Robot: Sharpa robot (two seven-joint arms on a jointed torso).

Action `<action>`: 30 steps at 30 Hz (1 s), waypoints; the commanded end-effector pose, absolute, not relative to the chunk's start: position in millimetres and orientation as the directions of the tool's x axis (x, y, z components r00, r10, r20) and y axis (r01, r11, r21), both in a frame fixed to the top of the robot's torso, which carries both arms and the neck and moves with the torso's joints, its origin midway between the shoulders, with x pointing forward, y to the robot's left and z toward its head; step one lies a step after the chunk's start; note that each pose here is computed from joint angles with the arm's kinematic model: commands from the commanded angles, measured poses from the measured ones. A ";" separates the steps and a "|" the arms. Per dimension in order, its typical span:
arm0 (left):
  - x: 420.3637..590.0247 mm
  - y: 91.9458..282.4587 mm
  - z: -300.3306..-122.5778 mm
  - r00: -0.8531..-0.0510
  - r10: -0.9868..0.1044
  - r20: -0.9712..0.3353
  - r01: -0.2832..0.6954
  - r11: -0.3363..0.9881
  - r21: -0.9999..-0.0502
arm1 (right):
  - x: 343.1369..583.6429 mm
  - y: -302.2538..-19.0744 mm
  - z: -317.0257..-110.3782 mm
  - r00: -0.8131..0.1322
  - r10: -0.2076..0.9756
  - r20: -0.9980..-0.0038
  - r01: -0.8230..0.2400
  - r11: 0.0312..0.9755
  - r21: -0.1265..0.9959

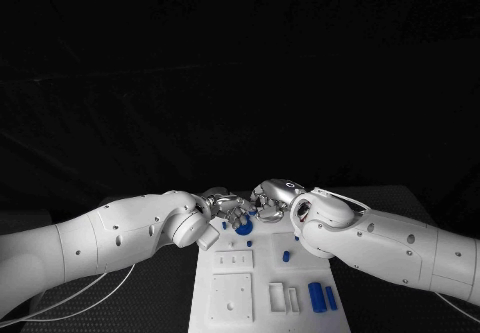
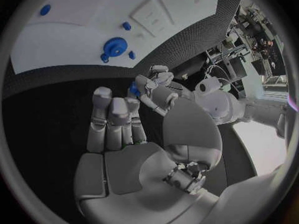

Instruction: Assemble the parts on the task board

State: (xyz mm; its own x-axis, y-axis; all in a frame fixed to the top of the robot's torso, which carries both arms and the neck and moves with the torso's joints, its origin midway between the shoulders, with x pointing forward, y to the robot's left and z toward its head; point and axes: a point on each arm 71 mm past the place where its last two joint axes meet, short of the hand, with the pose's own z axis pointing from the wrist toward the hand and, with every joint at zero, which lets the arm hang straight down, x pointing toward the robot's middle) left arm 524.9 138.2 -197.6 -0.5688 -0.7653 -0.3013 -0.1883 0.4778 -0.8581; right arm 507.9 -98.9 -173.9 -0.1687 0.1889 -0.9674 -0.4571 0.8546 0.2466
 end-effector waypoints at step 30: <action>525.7 150.6 -197.8 -0.544 -0.663 -0.515 -0.050 0.638 -0.769 | 526.8 -163.2 -176.4 -0.117 0.351 -0.929 -0.383 0.847 0.368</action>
State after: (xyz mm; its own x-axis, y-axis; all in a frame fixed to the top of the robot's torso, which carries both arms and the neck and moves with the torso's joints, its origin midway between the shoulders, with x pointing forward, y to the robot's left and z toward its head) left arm 525.9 150.1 -198.9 -0.5561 -0.7078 -0.4356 -0.1060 0.5803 -0.8075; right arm 525.9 -160.1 -180.4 -0.1489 0.2909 -0.9451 -0.3616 0.8735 0.3258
